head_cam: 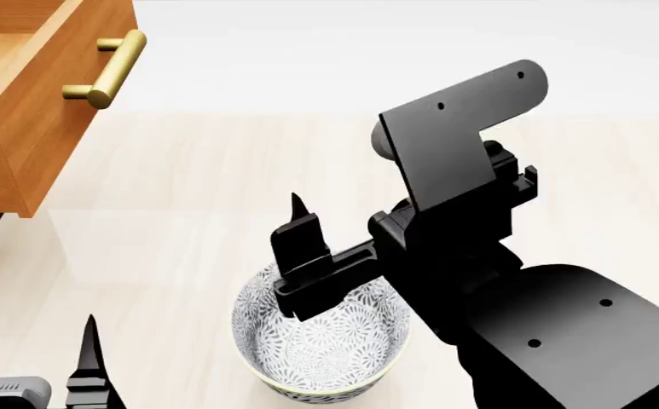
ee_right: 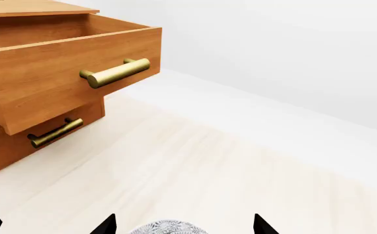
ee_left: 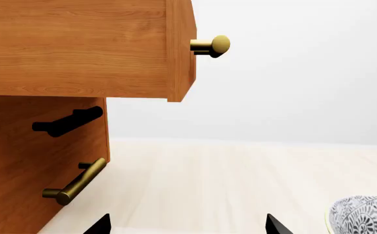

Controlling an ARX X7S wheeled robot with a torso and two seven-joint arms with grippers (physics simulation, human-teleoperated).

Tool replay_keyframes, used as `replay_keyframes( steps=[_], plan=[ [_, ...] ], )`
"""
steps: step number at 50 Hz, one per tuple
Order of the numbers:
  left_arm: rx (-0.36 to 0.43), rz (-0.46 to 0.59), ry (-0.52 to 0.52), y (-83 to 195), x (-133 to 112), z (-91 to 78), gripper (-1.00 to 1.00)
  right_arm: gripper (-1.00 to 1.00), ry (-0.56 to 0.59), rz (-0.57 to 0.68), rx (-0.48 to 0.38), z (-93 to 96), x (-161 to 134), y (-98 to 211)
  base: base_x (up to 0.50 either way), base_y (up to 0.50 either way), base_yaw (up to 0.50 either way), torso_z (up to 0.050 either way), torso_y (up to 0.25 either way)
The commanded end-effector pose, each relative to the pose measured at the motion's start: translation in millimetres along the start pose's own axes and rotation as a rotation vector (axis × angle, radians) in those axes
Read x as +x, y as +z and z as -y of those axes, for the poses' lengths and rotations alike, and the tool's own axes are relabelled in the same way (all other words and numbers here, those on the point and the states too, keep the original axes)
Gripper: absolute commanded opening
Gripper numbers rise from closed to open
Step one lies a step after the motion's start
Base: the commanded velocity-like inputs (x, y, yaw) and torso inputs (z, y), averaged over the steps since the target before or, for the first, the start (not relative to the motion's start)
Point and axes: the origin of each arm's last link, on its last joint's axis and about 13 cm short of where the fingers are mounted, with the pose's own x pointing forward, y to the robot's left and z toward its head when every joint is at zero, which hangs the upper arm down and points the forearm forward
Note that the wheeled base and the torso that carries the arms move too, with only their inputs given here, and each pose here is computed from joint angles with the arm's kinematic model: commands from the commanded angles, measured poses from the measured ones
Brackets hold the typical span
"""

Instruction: Put the bowl on the plate.

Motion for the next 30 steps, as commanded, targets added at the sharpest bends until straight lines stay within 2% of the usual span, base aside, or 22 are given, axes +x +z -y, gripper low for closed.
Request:
replay_keyframes(
  steps=[1,3,7,10,13,19,23,30],
  plan=[
    [0.001,0.003,0.005,3,0,-0.8,1.0,1.0,0.102,-0.031,-0.039,9.5,0,45,0.0,0.0,0.0,0.0,0.0],
    [0.0,0.005,0.007,3,-1,-1.4,1.0,1.0,0.149,-0.054,-0.044,10.2,1,52,0.0,0.0,0.0,0.0,0.0],
    [0.0,0.004,0.009,1,-1,-1.9,1.0,1.0,0.169,-0.14,-0.06,10.4,6,57,0.0,0.0,0.0,0.0,0.0],
    [0.0,0.003,0.008,1,-1,-1.7,1.0,1.0,0.191,-0.186,-0.03,11.8,10,60,0.0,0.0,0.0,0.0,0.0],
    [-0.002,0.005,0.006,2,0,-1.3,1.0,1.0,0.202,-0.235,-0.053,13.2,15,63,0.0,0.0,0.0,0.0,0.0],
    [0.001,0.006,0.008,2,0,-1.8,1.0,1.0,0.218,-0.263,-0.059,14.8,20,63,0.0,0.0,0.0,0.0,0.0],
    [0.001,0.01,0.011,3,0,-1.9,1.0,1.0,0.237,-0.328,-0.058,14.6,24,60,0.0,0.0,0.0,0.0,0.0],
    [0.003,0.01,0.01,5,0,-0.9,1.0,1.0,0.239,-0.391,-0.099,16.4,30,66,0.0,0.0,0.0,0.0,0.0]
  ],
)
